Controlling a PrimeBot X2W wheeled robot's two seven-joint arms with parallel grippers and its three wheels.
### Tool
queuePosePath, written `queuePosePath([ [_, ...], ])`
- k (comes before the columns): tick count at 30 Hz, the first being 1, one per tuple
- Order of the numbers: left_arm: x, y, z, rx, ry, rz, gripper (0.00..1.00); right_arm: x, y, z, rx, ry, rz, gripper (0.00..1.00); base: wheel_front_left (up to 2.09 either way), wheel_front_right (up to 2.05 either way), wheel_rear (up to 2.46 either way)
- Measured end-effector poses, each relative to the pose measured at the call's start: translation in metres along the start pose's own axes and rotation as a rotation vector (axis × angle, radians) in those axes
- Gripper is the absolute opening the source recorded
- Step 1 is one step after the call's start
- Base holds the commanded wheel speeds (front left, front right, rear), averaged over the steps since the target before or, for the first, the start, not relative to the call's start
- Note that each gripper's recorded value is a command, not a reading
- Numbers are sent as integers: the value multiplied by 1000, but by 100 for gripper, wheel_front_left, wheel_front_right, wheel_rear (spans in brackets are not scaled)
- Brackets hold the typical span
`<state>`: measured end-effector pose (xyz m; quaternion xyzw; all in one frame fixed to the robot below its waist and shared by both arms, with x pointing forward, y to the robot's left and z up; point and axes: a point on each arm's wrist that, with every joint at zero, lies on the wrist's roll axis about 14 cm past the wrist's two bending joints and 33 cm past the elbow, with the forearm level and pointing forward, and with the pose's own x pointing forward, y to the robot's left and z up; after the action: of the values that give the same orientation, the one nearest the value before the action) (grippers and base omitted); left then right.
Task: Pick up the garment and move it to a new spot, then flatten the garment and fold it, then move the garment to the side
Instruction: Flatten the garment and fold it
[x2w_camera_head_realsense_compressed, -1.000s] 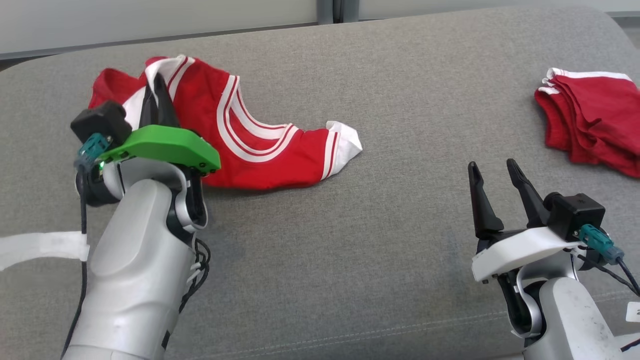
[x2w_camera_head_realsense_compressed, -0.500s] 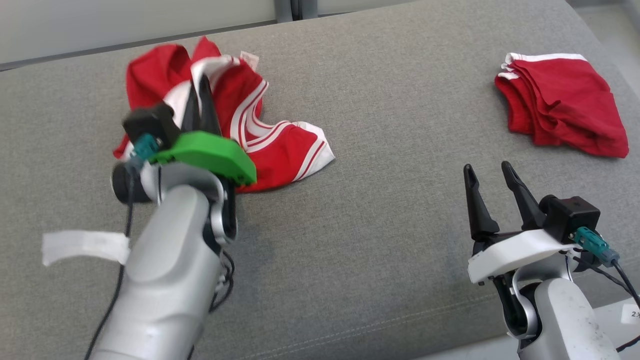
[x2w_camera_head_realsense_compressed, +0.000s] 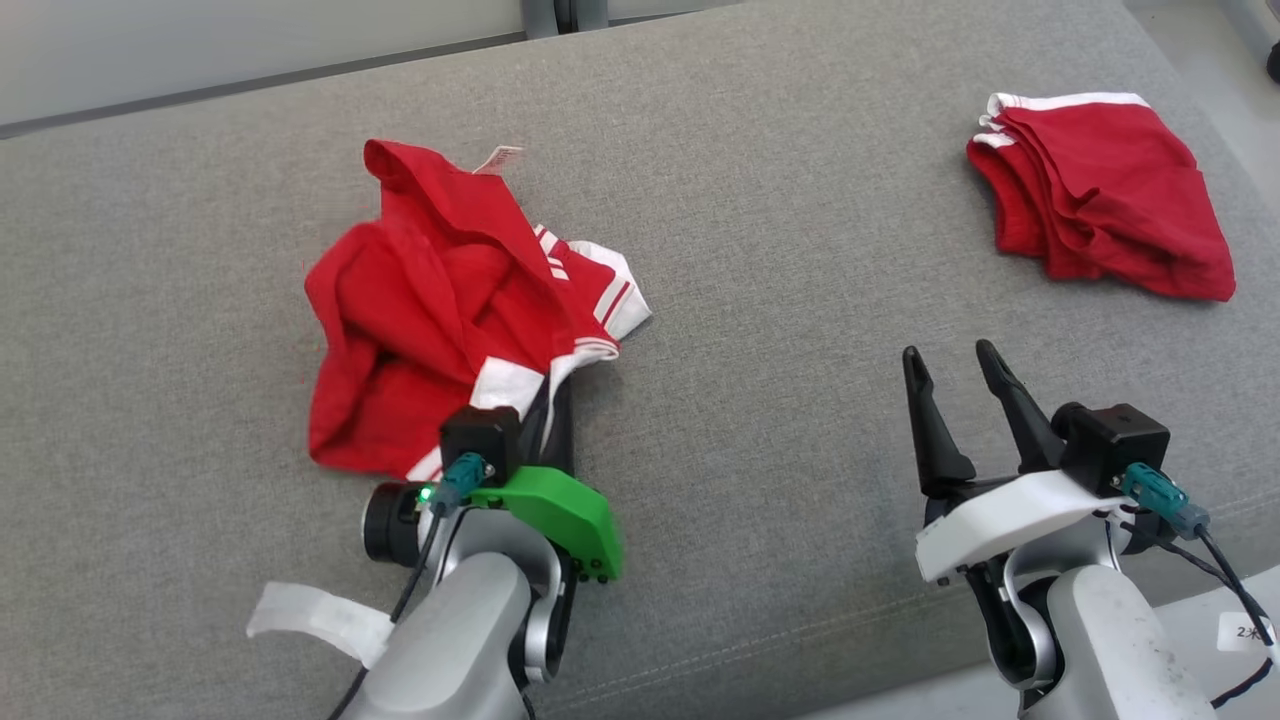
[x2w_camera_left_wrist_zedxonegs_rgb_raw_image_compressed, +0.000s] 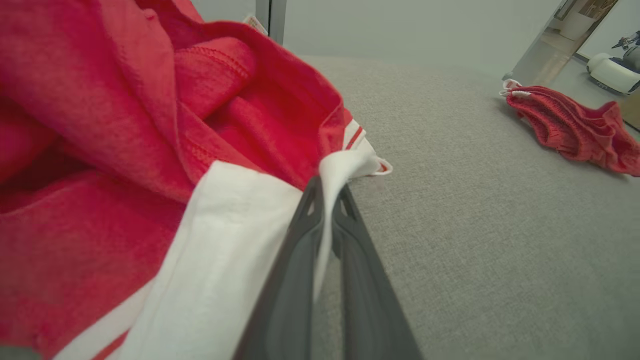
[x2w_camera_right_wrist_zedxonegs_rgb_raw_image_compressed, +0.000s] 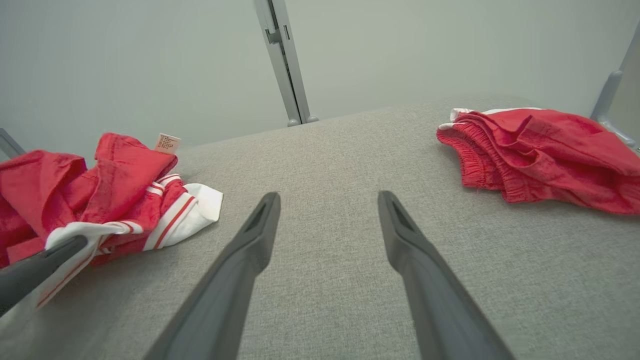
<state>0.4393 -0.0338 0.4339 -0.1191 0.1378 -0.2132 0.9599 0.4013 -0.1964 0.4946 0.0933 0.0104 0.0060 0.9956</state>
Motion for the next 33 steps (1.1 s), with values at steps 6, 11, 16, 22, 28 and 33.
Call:
queuePosePath([
  [6,-14,-24,-17,17,53,-62,100,-1,13,-4,38,16,35,100,0,0,0],
  [11,-24,-37,-23,13,80,-95,100,0,25,-13,80,45,64,100,0,0,0],
  [16,-33,-47,-13,-10,53,-119,100,2,35,-18,108,60,89,100,0,0,0],
  [22,-40,-30,18,-44,-52,-38,100,2,63,-34,155,120,162,100,0,0,0],
  [28,-58,8,40,-31,-145,72,100,6,113,-57,94,227,319,100,0,0,0],
  [33,-75,34,51,-55,-195,157,100,6,150,-77,53,318,432,100,0,0,0],
])
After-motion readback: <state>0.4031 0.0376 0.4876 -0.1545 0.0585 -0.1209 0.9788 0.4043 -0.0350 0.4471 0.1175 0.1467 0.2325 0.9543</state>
